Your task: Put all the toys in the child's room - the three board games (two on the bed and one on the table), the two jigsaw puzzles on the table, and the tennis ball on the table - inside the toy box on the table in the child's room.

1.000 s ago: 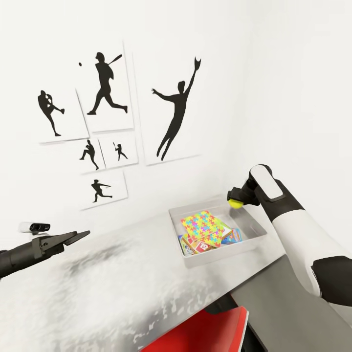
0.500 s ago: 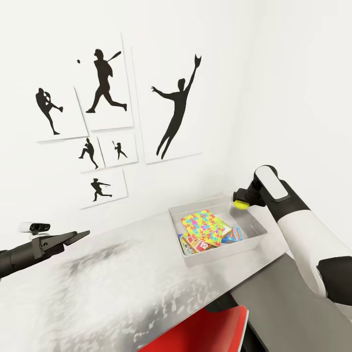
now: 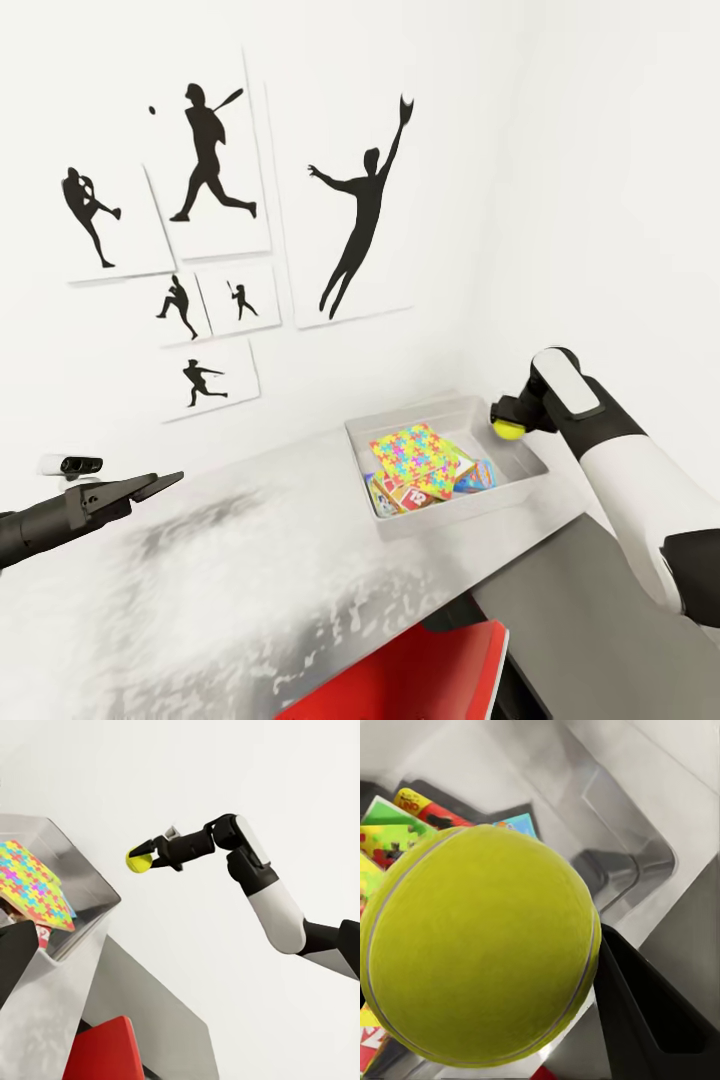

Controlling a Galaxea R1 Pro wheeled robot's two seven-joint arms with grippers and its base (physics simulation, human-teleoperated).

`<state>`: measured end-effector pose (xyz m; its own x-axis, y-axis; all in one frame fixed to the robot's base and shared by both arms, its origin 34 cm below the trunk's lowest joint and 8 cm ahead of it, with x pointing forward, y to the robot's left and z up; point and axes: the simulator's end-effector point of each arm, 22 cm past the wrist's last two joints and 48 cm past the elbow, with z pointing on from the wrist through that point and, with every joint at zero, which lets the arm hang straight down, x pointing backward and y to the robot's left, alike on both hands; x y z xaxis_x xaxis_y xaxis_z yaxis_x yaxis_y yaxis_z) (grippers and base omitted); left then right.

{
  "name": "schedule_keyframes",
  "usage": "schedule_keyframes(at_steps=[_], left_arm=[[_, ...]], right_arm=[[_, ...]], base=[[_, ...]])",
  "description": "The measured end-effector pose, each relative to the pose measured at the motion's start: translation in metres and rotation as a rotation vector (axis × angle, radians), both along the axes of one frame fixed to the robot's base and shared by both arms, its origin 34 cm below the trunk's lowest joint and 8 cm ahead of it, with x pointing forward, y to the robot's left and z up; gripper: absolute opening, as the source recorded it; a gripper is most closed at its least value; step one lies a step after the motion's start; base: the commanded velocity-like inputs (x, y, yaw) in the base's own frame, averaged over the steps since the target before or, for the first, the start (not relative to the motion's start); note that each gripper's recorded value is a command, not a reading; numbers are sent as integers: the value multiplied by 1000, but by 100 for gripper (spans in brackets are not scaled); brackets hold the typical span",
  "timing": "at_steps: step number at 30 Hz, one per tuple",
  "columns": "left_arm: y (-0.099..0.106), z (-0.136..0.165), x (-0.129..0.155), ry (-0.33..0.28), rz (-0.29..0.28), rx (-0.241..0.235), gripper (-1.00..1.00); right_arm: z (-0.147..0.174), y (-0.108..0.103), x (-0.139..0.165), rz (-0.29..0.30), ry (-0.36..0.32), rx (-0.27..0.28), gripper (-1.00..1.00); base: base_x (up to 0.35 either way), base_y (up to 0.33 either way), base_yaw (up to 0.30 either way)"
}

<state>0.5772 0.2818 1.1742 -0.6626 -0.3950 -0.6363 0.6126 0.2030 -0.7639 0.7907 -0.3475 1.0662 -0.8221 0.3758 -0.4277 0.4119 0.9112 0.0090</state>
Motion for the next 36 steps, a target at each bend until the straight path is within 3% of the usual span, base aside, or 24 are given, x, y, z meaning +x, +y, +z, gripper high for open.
schedule_keyframes(at_steps=[15,18,21,23,36], left_arm=[[0,-11,4,24,0,0,100],[0,-14,5,29,0,-1,100],[0,-16,6,34,0,-1,100],[0,-17,6,36,0,0,100],[0,-27,9,57,0,-2,100]], right_arm=[[-22,-2,-2,-5,41,2,-100],[-24,-9,-2,-9,45,-31,-100],[-23,-26,-1,-19,46,-112,-100],[-24,-29,0,-20,46,-125,-100],[-35,-33,5,-39,38,-134,-100]], base=[[0,0,0],[0,0,0],[0,0,0],[0,0,0],[0,0,0]])
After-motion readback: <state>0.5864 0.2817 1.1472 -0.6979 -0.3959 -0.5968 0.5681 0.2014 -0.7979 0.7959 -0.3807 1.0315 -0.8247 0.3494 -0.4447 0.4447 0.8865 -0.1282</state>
